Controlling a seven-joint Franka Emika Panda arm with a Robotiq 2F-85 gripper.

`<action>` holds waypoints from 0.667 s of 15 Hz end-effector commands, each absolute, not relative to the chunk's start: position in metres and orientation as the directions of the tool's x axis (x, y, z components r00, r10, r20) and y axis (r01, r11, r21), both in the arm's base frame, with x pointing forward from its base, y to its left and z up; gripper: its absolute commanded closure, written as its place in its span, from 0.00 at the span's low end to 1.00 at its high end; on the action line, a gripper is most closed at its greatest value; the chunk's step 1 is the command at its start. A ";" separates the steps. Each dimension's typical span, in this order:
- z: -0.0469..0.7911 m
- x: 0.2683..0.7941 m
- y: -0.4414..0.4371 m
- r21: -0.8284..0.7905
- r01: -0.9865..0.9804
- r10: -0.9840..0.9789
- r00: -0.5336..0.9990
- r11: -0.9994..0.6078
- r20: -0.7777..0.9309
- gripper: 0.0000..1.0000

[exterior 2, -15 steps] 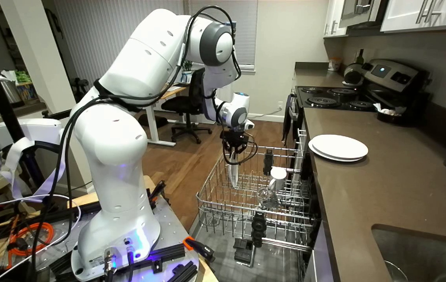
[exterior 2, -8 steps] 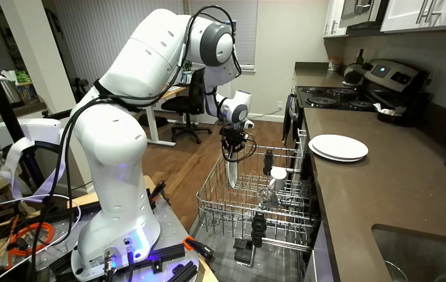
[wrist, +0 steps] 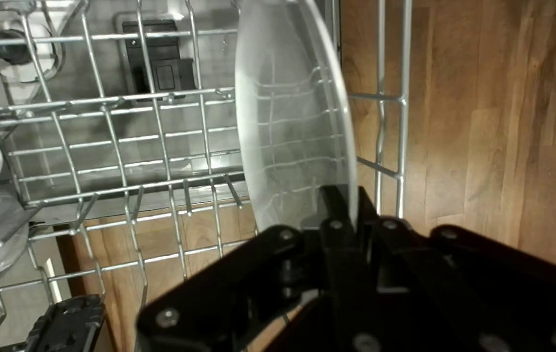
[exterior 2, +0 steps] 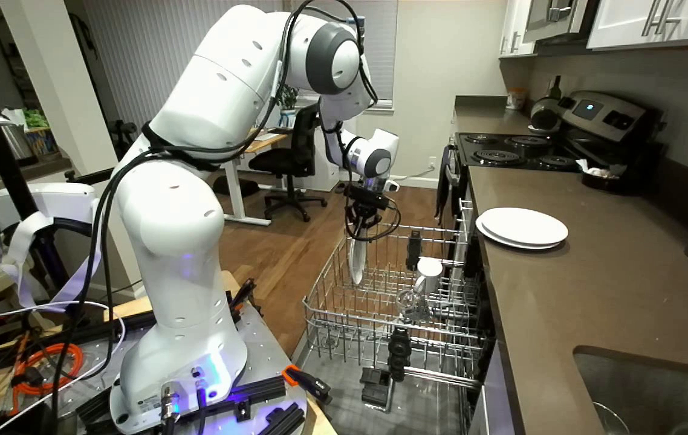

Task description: Remove the plate from the dishwasher and put it on the top of the white plate

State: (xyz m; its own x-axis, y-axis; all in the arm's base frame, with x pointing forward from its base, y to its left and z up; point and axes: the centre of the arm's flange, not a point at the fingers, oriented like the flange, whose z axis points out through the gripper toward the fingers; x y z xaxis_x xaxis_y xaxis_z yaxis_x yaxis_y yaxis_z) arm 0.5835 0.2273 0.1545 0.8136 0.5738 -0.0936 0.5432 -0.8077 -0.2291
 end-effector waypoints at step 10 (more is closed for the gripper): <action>0.272 0.555 0.221 -0.107 0.572 0.576 0.817 -0.813 -0.017 0.98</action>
State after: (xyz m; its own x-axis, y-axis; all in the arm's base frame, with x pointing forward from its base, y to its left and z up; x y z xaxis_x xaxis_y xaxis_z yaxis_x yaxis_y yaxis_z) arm 0.5759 0.2248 0.2436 0.8141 0.5801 -0.0261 0.5694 -0.8063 -0.1603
